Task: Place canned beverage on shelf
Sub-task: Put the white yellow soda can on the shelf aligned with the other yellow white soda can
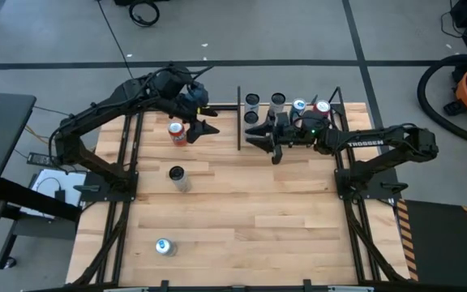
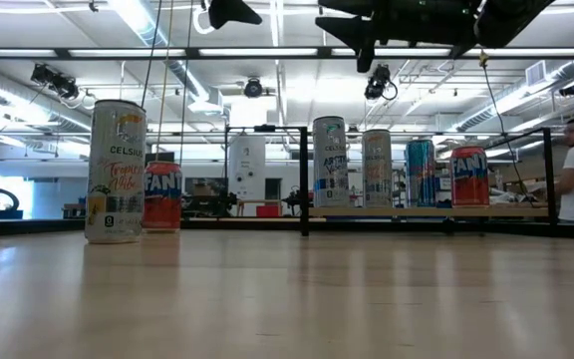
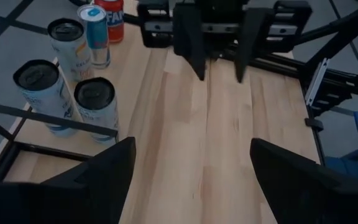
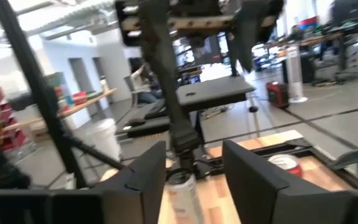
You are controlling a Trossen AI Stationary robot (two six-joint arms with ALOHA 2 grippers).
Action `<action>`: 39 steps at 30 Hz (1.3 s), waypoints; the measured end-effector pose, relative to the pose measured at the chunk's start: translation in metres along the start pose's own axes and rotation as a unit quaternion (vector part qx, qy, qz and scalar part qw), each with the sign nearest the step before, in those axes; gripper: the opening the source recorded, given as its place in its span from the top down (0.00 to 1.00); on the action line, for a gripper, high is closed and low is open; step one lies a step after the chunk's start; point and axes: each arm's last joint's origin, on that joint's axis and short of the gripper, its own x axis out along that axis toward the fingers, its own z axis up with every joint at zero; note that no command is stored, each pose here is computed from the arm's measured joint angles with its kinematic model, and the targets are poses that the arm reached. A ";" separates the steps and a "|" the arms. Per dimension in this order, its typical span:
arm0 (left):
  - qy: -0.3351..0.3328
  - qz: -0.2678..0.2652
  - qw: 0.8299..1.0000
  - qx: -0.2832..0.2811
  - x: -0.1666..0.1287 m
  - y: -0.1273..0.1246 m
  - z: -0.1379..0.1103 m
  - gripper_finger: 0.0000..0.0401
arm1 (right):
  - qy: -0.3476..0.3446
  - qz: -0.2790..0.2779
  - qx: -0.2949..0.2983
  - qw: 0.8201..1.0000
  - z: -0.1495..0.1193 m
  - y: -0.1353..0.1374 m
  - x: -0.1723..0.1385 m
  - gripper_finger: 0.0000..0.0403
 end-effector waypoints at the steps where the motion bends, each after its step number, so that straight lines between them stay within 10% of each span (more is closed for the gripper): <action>1: -0.001 0.000 1.000 0.000 0.000 0.000 0.000 0.21 | 0.004 0.008 0.001 1.000 -0.001 0.001 0.000 0.57; 13: 0.004 0.021 1.000 -0.012 -0.001 0.001 -0.001 0.21 | 0.004 0.018 0.004 1.000 -0.001 0.005 0.001 0.53; 27: 0.000 0.050 0.998 -0.024 -0.035 0.001 -0.008 0.21 | -0.155 -0.033 0.009 0.987 0.026 0.006 -0.003 0.53; 39: 0.101 0.046 0.992 -0.064 -0.051 -0.017 -0.033 0.21 | -0.108 -0.002 0.024 0.994 0.015 0.019 0.002 0.53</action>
